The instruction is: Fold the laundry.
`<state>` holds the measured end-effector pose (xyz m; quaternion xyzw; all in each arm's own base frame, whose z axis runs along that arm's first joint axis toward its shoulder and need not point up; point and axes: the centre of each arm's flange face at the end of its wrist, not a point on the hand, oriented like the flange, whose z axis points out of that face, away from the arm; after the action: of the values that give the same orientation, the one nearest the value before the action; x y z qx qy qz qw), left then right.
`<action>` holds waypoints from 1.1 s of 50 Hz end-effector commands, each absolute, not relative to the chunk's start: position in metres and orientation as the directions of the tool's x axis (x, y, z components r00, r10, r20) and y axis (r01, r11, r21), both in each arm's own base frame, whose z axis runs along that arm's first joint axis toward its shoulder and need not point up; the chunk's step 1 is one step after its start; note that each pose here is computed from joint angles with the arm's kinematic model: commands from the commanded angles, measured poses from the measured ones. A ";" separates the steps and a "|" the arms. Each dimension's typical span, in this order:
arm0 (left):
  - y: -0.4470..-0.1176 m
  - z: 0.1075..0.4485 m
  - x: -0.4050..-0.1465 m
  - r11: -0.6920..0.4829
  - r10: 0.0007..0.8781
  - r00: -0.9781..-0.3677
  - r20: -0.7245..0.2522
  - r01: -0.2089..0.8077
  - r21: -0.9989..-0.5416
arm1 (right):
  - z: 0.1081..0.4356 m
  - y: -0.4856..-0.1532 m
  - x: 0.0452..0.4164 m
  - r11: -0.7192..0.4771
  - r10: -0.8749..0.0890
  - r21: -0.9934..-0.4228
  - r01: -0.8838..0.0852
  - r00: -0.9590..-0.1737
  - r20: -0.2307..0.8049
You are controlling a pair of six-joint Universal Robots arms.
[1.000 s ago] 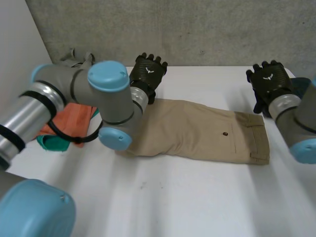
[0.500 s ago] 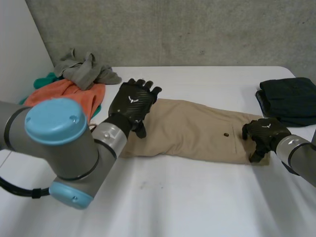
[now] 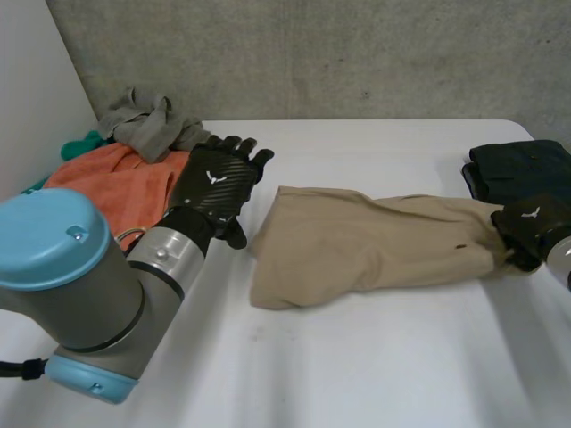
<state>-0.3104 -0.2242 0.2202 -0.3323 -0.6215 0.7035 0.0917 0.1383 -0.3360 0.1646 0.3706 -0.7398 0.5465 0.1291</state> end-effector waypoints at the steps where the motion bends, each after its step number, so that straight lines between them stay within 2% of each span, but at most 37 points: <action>1: -0.227 0.221 -0.295 -0.195 0.512 -0.783 -0.353 0.294 -0.936 | 0.199 -0.343 0.144 -0.077 -0.345 -0.542 -0.837 -0.488 0.802; 3: -0.230 0.222 -0.292 -0.193 0.505 -0.788 -0.353 0.295 -0.936 | 0.206 -0.337 0.168 -0.175 -0.360 -0.518 -0.837 -0.435 0.825; 4: -0.230 0.222 -0.291 -0.192 0.502 -0.790 -0.353 0.296 -0.936 | 0.212 -0.326 0.201 -0.306 -0.381 -0.493 -0.814 -0.370 0.847; 5: -0.233 0.222 -0.289 -0.190 0.495 -0.795 -0.351 0.296 -0.936 | 0.216 -0.319 0.217 -0.372 -0.385 -0.482 -0.794 -0.341 0.858; 7: -0.235 0.223 -0.288 -0.190 0.489 -0.800 -0.349 0.292 -0.937 | 0.221 -0.305 0.245 -0.480 -0.400 -0.472 -0.739 -0.295 0.868; 8: -0.236 0.223 -0.288 -0.190 0.485 -0.804 -0.345 0.287 -0.939 | 0.217 -0.292 0.269 -0.560 -0.429 -0.475 -0.679 -0.253 0.867; 11: -0.243 0.226 -0.285 -0.198 0.467 -0.824 -0.319 0.254 -0.947 | 0.201 -0.279 0.298 -0.649 -0.464 -0.475 -0.594 -0.187 0.866; 16: -0.253 0.233 -0.283 -0.218 0.451 -0.856 -0.254 0.170 -0.961 | 0.158 -0.235 0.355 -0.783 -0.489 -0.450 -0.429 -0.023 0.872; 19: -0.258 0.239 -0.284 -0.241 0.447 -0.867 -0.222 0.122 -0.963 | 0.139 -0.219 0.367 -0.799 -0.498 -0.445 -0.404 0.030 0.867; 21: -0.261 0.243 -0.285 -0.257 0.443 -0.871 -0.211 0.103 -0.961 | 0.136 -0.216 0.372 -0.798 -0.499 -0.444 -0.407 0.034 0.866; 23: -0.263 0.245 -0.285 -0.268 0.440 -0.873 -0.210 0.096 -0.959 | 0.138 -0.216 0.373 -0.784 -0.509 -0.455 -0.422 0.018 0.861; 26: -0.266 0.251 -0.289 -0.287 0.441 -0.873 -0.211 0.086 -0.954 | 0.144 -0.221 0.371 -0.702 -0.595 -0.557 -0.444 -0.065 0.801; 27: -0.266 0.252 -0.290 -0.291 0.441 -0.872 -0.211 0.083 -0.953 | 0.157 -0.227 0.368 -0.628 -0.662 -0.651 -0.426 -0.147 0.735; 30: -0.270 0.256 -0.296 -0.305 0.444 -0.870 -0.212 0.075 -0.949 | 0.186 -0.239 0.359 -0.509 -0.723 -0.774 -0.376 -0.301 0.622; 31: -0.271 0.256 -0.297 -0.307 0.446 -0.870 -0.212 0.074 -0.949 | 0.209 -0.250 0.351 -0.420 -0.740 -0.851 -0.315 -0.424 0.522; 34: -0.270 0.256 -0.305 -0.310 0.456 -0.865 -0.208 0.065 -0.949 | 0.239 -0.275 0.331 -0.278 -0.704 -0.939 -0.203 -0.622 0.343; 35: -0.268 0.256 -0.307 -0.310 0.463 -0.862 -0.207 0.061 -0.949 | 0.244 -0.297 0.310 -0.173 -0.646 -0.975 -0.137 -0.732 0.217; 38: -0.261 0.253 -0.312 -0.303 0.484 -0.850 -0.209 0.061 -0.951 | 0.239 -0.326 0.278 -0.063 -0.539 -0.994 -0.084 -0.835 0.105; 39: -0.259 0.252 -0.313 -0.301 0.489 -0.847 -0.209 0.061 -0.952 | 0.234 -0.338 0.263 -0.020 -0.499 -0.994 -0.105 -0.861 0.101; 41: -0.255 0.250 -0.315 -0.296 0.496 -0.843 -0.209 0.062 -0.953 | 0.225 -0.344 0.251 0.029 -0.479 -0.988 -0.151 -0.869 0.119; 46: -0.249 0.245 -0.314 -0.281 0.506 -0.837 -0.208 0.068 -0.957 | 0.201 -0.345 0.225 0.115 -0.480 -0.921 -0.373 -0.832 0.277; 49: -0.248 0.242 -0.313 -0.273 0.508 -0.836 -0.208 0.073 -0.959 | 0.187 -0.347 0.203 0.130 -0.471 -0.877 -0.462 -0.807 0.356; 55: -0.246 0.237 -0.313 -0.262 0.515 -0.832 -0.209 0.080 -0.962 | 0.184 -0.343 0.178 0.065 -0.505 -0.845 -0.530 -0.748 0.430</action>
<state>-0.3135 -0.2475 0.2409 -0.2491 -0.5863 0.7573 0.1439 0.1986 -0.3490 0.1893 0.3043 -0.7500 0.5873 -0.0071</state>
